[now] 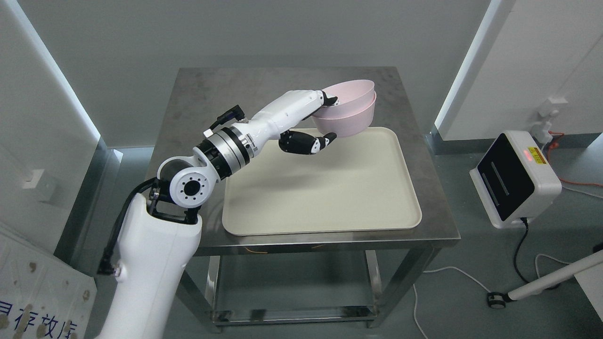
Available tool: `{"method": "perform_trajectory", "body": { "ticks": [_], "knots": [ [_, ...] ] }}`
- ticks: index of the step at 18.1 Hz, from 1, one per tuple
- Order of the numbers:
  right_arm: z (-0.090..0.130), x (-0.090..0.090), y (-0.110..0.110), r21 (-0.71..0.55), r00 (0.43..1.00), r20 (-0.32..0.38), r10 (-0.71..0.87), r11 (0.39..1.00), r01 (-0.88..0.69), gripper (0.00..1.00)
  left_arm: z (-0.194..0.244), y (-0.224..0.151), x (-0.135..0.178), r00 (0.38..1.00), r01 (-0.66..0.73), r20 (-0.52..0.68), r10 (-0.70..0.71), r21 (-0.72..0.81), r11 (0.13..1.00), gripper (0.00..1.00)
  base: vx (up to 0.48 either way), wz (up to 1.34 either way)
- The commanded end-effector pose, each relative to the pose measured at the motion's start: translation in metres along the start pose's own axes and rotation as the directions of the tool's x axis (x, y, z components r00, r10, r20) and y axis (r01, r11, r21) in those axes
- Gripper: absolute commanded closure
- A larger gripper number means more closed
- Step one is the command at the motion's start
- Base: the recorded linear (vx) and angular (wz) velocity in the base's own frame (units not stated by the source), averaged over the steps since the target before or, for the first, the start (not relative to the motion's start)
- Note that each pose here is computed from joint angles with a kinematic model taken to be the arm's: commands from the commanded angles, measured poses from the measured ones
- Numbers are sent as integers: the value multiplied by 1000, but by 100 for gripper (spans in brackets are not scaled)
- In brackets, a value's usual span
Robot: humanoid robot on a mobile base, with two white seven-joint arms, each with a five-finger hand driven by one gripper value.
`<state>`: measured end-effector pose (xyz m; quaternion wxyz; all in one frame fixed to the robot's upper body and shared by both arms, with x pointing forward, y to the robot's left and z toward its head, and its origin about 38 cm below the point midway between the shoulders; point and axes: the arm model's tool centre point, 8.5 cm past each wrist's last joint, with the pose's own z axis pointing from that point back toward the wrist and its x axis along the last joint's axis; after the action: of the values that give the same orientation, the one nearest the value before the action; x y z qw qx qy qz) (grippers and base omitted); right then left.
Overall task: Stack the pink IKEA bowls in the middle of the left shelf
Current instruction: 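Lift the stacked pink bowls off the tray with the left hand, then carry the bowls in the left hand while turning toward the blue bins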
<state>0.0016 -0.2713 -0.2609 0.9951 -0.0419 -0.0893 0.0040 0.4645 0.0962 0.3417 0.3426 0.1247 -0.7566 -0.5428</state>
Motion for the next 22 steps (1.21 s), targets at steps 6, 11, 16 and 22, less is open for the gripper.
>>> {"method": "perform_trajectory", "body": {
  "ticks": [6,11,16,22],
  "knots": [
    [0,0,-11,-18,1000,0,3,1000,-3,0,6,7,-5,1000,16,-8,-16,14,1000,99,0,0],
    [0,0,-11,-18,1000,0,3,1000,-3,0,6,7,-4,1000,19,-5,-19,15,1000,99,-5,0],
    [0,0,-11,-18,1000,0,3,1000,-3,0,6,7,-4,1000,19,-5,-19,14,1000,98,-24,-3],
    [0,0,-11,-18,1000,0,3,1000,-3,0,7,7,-5,1000,18,-7,-17,13,1000,98,-151,-108]
  ]
}}
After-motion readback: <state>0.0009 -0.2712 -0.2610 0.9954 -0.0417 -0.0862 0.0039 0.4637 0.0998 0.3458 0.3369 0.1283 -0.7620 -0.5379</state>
